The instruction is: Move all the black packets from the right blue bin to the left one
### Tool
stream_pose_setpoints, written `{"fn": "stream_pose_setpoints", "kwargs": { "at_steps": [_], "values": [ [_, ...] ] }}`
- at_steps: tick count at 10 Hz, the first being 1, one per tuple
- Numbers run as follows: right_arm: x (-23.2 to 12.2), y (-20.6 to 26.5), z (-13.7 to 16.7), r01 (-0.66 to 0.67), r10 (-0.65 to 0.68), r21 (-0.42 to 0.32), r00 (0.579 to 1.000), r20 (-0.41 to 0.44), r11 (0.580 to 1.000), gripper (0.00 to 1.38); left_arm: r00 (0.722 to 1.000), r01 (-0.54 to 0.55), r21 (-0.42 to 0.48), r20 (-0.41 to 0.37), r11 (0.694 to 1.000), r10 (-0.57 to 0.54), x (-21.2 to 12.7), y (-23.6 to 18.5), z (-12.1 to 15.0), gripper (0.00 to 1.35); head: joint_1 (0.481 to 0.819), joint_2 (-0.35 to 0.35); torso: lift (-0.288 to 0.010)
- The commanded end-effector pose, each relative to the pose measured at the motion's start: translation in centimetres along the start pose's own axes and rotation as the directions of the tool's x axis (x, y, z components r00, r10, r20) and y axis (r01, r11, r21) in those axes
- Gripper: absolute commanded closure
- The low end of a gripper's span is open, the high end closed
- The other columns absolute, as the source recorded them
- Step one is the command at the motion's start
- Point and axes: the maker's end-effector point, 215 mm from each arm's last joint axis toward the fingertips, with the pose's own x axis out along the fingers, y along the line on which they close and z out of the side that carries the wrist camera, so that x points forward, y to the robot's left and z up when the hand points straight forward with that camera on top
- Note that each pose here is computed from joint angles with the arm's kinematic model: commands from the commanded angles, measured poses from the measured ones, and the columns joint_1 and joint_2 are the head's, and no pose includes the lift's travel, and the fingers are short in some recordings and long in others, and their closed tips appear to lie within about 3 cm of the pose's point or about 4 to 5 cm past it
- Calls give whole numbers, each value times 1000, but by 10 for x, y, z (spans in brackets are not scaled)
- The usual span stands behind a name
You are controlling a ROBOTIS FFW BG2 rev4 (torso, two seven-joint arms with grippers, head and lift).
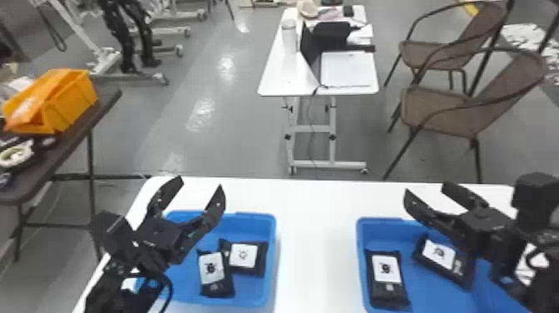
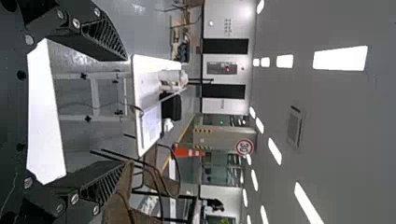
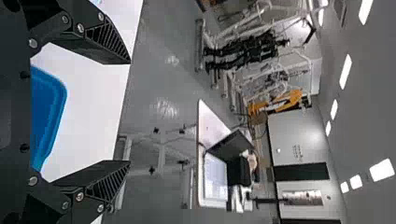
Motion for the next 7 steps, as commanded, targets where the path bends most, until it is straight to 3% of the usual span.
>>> {"fn": "stream_pose_setpoints", "kwargs": {
  "at_steps": [1,7],
  "values": [
    [-17,-12,-24,67,-67,2,998,-14,998,288,997,16,10,71,1000,-17,8,-3,26,180,695,83,0],
    [-46,-69,-126,266,-263,1,955,-140,964,288,993,10,-6,114,1000,-9,8,0,39,174,695,7,0]
  ]
}}
